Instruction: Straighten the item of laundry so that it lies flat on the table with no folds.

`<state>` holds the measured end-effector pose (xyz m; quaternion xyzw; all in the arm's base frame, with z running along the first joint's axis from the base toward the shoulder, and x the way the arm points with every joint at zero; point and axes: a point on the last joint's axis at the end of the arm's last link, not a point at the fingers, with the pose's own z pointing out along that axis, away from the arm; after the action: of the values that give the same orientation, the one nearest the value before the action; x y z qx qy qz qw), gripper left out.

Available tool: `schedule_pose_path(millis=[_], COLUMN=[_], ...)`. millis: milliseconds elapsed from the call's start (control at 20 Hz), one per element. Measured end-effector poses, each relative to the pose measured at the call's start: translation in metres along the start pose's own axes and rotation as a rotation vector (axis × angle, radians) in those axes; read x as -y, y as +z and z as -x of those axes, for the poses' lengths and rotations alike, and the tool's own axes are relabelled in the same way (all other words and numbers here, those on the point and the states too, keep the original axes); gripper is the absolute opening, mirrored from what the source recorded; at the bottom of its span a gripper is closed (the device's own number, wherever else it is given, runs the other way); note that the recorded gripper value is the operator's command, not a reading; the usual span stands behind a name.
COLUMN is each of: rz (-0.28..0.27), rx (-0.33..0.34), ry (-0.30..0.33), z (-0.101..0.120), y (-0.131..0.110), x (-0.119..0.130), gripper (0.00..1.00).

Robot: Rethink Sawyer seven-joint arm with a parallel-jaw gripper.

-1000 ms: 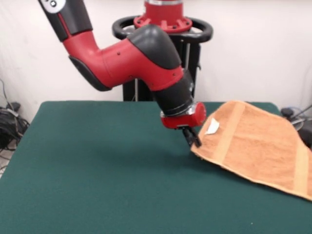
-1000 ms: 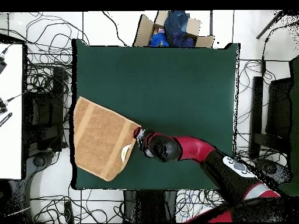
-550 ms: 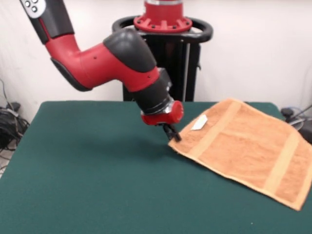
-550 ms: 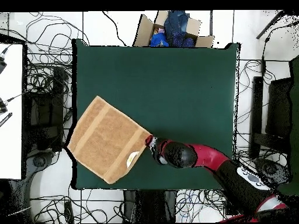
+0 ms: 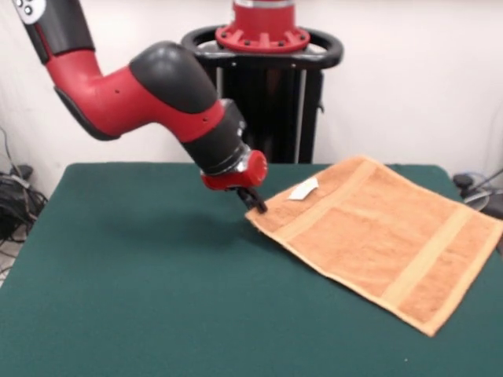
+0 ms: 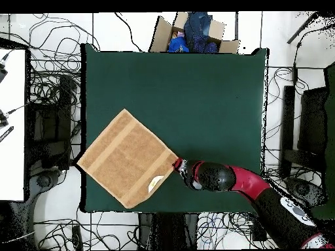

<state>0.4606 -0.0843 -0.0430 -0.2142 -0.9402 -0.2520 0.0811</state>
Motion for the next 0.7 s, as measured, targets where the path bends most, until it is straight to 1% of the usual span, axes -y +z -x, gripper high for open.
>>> schedule_pose_path(millis=[300,550,700], rz=[0.021,0.029,0.044], rx=[-0.023,-0.026,-0.025], ry=[-0.074,-0.117,-0.139], z=[0.005,0.007,0.009], y=[-0.018,-0.024,-0.025], x=[0.015,0.022,0.022], gripper=[0.00,0.00,0.00])
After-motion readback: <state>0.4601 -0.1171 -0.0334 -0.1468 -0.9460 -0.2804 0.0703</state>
